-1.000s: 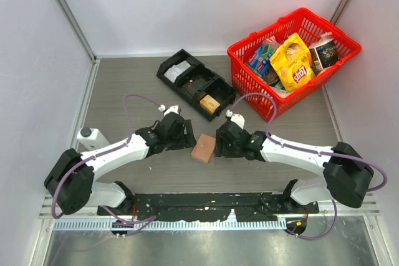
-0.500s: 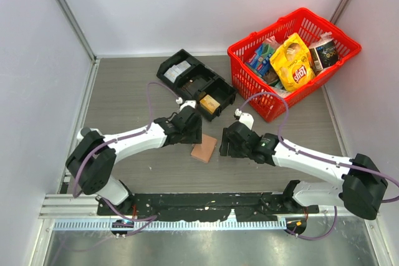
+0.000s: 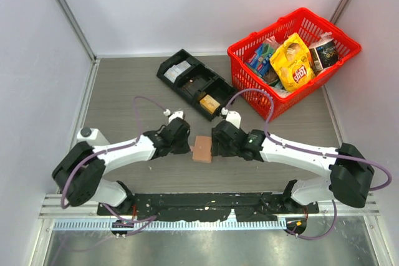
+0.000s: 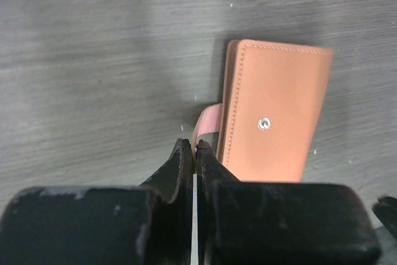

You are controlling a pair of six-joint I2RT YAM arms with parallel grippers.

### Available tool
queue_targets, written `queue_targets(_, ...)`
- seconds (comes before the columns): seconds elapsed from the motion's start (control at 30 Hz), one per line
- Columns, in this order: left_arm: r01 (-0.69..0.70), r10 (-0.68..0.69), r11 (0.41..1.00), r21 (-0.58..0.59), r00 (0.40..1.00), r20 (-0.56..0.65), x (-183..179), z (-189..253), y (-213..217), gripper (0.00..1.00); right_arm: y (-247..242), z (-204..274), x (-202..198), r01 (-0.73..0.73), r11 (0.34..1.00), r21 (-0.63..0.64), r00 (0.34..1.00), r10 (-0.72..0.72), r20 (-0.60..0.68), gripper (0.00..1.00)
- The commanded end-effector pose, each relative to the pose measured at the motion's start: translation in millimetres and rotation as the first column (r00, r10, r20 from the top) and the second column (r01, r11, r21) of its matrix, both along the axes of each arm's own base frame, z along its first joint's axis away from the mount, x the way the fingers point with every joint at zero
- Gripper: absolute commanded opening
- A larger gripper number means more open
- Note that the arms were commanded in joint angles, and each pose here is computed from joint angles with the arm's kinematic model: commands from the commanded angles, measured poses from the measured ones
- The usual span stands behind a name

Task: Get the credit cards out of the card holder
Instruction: Open the card holder at the center of the board.

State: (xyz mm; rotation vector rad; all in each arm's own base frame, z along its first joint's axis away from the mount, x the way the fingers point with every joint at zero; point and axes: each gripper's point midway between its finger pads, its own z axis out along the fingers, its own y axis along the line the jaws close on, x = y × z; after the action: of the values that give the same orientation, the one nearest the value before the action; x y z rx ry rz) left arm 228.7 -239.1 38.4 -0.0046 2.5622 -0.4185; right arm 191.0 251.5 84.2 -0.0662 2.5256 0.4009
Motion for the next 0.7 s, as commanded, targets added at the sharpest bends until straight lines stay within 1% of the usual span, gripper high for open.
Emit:
queue_targets(0.0, -0.124, 0.136, 0.962, -0.242, 0.99, 0.031, 0.1, 26.5, -10.4, 0.0, 24.2, 18.4, 15.4, -0.018, 1.0, 0.0, 0.997, 0.018, 0.075, 0.66)
queue_targets(0.1, -0.19, 0.202, 0.915, -0.356, 0.979, -0.003, -11.3, 26.2, -6.9, 0.0, 37.9, 23.0, 18.8, -0.049, 0.998, -0.026, 0.995, 0.051, 0.091, 0.66)
queue_targets(0.13, -0.211, 0.225, 0.893, -0.398, 0.974, -0.012, -12.1, 27.5, -7.2, 0.0, 39.7, 16.9, 19.4, -0.055, 0.997, -0.053, 0.995, 0.059, 0.08, 0.67)
queue_targets(0.23, -0.264, 0.269, 0.85, -0.456, 0.961, -0.055, -20.0, 21.4, -2.9, 0.0, 54.5, 17.7, 21.5, -0.09, 0.992, -0.084, 0.992, 0.097, 0.078, 0.7)
queue_targets(0.33, -0.313, 0.311, 0.812, -0.493, 0.946, -0.089, -25.6, 13.2, 3.8, 0.0, 63.6, 5.6, 23.0, -0.116, 0.981, -0.153, 0.99, 0.127, 0.061, 0.72)
queue_targets(0.37, -0.329, 0.325, 0.806, -0.492, 0.941, -0.097, -27.4, 8.8, 7.4, 0.0, 70.8, 8.3, 23.7, -0.135, 0.978, -0.159, 0.987, 0.147, 0.067, 0.72)
queue_targets(0.47, -0.363, 0.36, 0.793, -0.49, 0.927, -0.104, -29.7, 1.9, 16.1, 0.0, 75.2, -5.4, 25.5, -0.158, 0.959, -0.236, 0.983, 0.174, 0.051, 0.75)
queue_targets(0.67, -0.374, 0.37, 0.799, -0.47, 0.923, -0.106, -32.9, -5.1, 22.3, 0.0, 90.9, -13.6, 27.2, -0.207, 0.919, -0.335, 0.97, 0.238, 0.054, 0.79)
